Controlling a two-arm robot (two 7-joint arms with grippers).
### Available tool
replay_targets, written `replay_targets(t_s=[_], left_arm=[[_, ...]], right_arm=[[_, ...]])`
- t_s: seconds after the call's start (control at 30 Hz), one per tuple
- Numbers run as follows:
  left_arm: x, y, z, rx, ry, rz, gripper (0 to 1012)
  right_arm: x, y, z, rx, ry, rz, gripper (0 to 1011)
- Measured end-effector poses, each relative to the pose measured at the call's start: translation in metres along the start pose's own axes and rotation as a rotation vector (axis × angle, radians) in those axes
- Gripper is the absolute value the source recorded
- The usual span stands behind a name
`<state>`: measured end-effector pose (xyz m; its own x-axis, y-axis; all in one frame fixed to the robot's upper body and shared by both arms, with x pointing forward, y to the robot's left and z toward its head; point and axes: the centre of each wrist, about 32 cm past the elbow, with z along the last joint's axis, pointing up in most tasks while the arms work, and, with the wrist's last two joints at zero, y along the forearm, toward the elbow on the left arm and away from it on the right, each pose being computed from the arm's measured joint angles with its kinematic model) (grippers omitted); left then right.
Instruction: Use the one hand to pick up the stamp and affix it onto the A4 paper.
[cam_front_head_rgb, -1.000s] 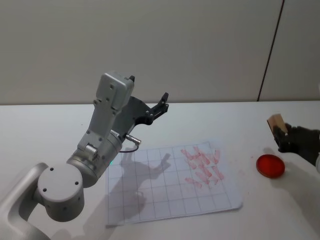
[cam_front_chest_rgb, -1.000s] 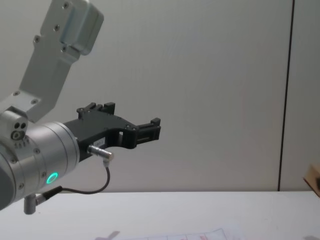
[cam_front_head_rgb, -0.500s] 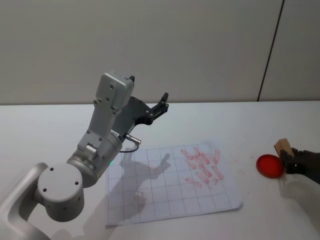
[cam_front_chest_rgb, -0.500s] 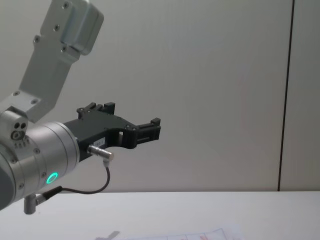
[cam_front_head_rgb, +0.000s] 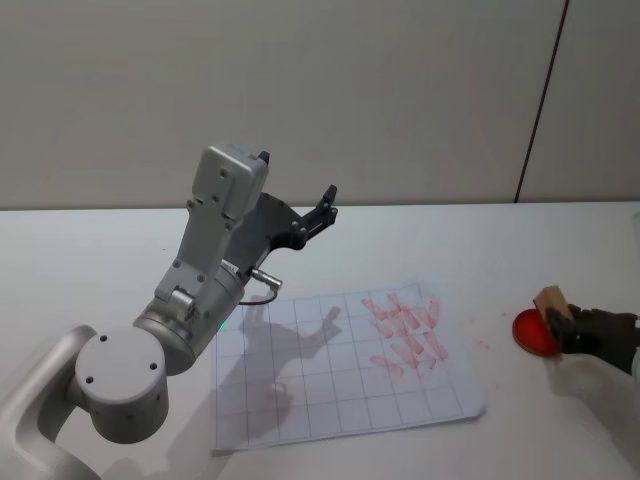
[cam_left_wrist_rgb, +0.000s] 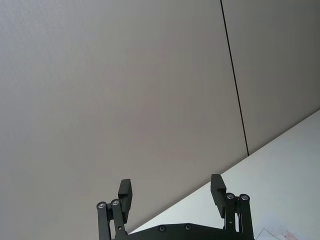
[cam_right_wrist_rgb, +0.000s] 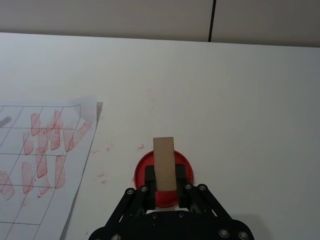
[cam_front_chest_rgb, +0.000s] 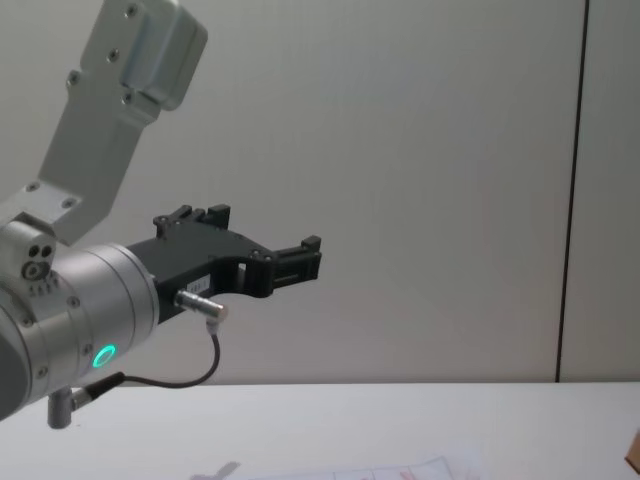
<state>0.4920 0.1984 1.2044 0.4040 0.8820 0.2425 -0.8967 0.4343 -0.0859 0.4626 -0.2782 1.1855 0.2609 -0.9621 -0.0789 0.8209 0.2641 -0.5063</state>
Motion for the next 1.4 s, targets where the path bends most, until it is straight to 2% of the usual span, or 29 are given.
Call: replay_targets(t_s=[0.1, 0.2, 0.23, 0.27, 0.33, 0.37, 0.43, 0.47, 0.5, 0.6, 0.7, 0.8, 0.9, 0.93, 1.4], left_arm=[[0.0, 0.0, 0.0, 0.0, 0.0, 0.0, 1001], [0.0, 0.0, 0.0, 0.0, 0.0, 0.0, 1001], [0.0, 0.0, 0.0, 0.0, 0.0, 0.0, 1002], [0.0, 0.0, 0.0, 0.0, 0.0, 0.0, 1002], [0.0, 0.0, 0.0, 0.0, 0.0, 0.0, 1001], [0.0, 0.0, 0.0, 0.0, 0.0, 0.0, 1001], [0.0, 0.0, 0.0, 0.0, 0.0, 0.0, 1001], [0.0, 0.0, 0.0, 0.0, 0.0, 0.0, 1001], [0.0, 0.0, 0.0, 0.0, 0.0, 0.0, 1001], [0.0, 0.0, 0.0, 0.0, 0.0, 0.0, 1001], [0.0, 0.0, 0.0, 0.0, 0.0, 0.0, 1001], [0.0, 0.0, 0.0, 0.0, 0.0, 0.0, 1001], [0.0, 0.0, 0.0, 0.0, 0.0, 0.0, 1002], [0.0, 0.0, 0.0, 0.0, 0.0, 0.0, 1001], [0.0, 0.0, 0.0, 0.0, 0.0, 0.0, 1001]], right_arm=[[-0.001, 0.003, 0.0, -0.001, 0.004, 0.009, 232], [-0.001, 0.007, 0.0, -0.004, 0.008, 0.016, 316], [-0.001, 0.008, 0.0, -0.005, 0.008, 0.017, 374], [-0.001, 0.009, 0.0, -0.005, 0.008, 0.019, 374], [-0.001, 0.011, 0.0, -0.005, 0.009, 0.022, 435], [-0.001, 0.012, 0.0, -0.004, 0.009, 0.024, 498], [-0.001, 0.013, 0.0, -0.001, 0.008, 0.025, 538], [-0.002, 0.013, 0.0, 0.002, 0.008, 0.025, 596], [-0.002, 0.013, 0.001, 0.008, 0.005, 0.025, 596], [-0.002, 0.014, 0.002, 0.025, -0.002, 0.024, 717], [-0.002, 0.013, 0.002, 0.042, -0.01, 0.022, 792], [-0.002, 0.012, 0.005, 0.071, -0.024, 0.02, 900], [-0.002, 0.009, 0.006, 0.101, -0.04, 0.016, 946], [-0.002, 0.007, 0.007, 0.119, -0.049, 0.013, 992], [-0.001, -0.01, 0.012, 0.293, -0.144, -0.013, 1001]])
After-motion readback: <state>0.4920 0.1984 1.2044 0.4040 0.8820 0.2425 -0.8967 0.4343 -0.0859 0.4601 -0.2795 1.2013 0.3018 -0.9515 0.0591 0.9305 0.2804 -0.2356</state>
